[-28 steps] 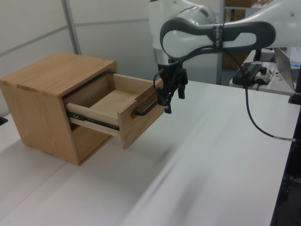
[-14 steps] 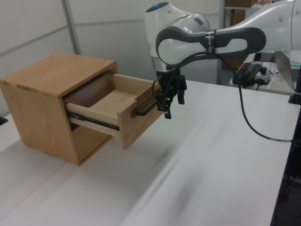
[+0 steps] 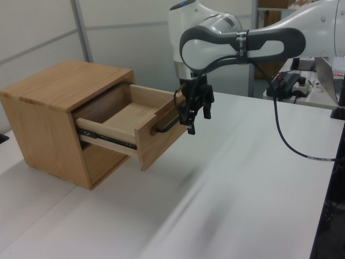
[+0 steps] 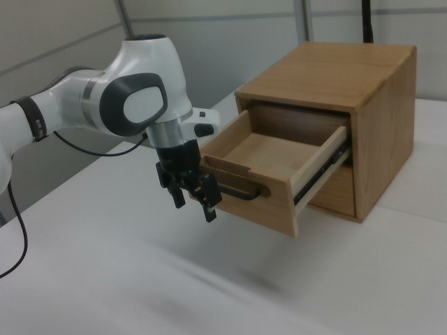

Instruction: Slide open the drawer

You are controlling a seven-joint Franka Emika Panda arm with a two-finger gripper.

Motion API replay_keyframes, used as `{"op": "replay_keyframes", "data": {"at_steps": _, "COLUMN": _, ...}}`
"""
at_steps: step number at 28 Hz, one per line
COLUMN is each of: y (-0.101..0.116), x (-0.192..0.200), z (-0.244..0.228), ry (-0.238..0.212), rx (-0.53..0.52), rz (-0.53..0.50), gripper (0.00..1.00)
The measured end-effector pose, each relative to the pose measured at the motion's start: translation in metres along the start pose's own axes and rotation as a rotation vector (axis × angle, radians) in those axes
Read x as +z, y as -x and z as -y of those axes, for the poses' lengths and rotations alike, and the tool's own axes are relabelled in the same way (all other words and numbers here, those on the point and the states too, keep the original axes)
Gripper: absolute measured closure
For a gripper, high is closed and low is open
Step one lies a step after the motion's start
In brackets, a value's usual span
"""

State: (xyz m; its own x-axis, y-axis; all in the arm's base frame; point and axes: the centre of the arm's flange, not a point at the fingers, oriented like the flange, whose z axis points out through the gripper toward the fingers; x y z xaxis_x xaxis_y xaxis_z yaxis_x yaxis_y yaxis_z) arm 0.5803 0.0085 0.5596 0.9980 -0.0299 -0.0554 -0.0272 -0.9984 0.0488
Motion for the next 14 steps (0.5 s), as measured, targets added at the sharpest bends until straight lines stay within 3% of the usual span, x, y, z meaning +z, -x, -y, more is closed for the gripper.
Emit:
{"op": "replay_keyframes", "data": {"at_steps": 7, "y": -0.001, "x": -0.012, "z": -0.003, "ry": -0.034, "rx": 0.011, "rz": -0.023, "gripper": 0.0}}
{"op": "replay_keyframes", "data": {"at_steps": 14, "y": 0.0, "x": -0.028, "z": -0.003, "ry": -0.04, "rx": 0.012, "rz": -0.055, "gripper": 0.0}}
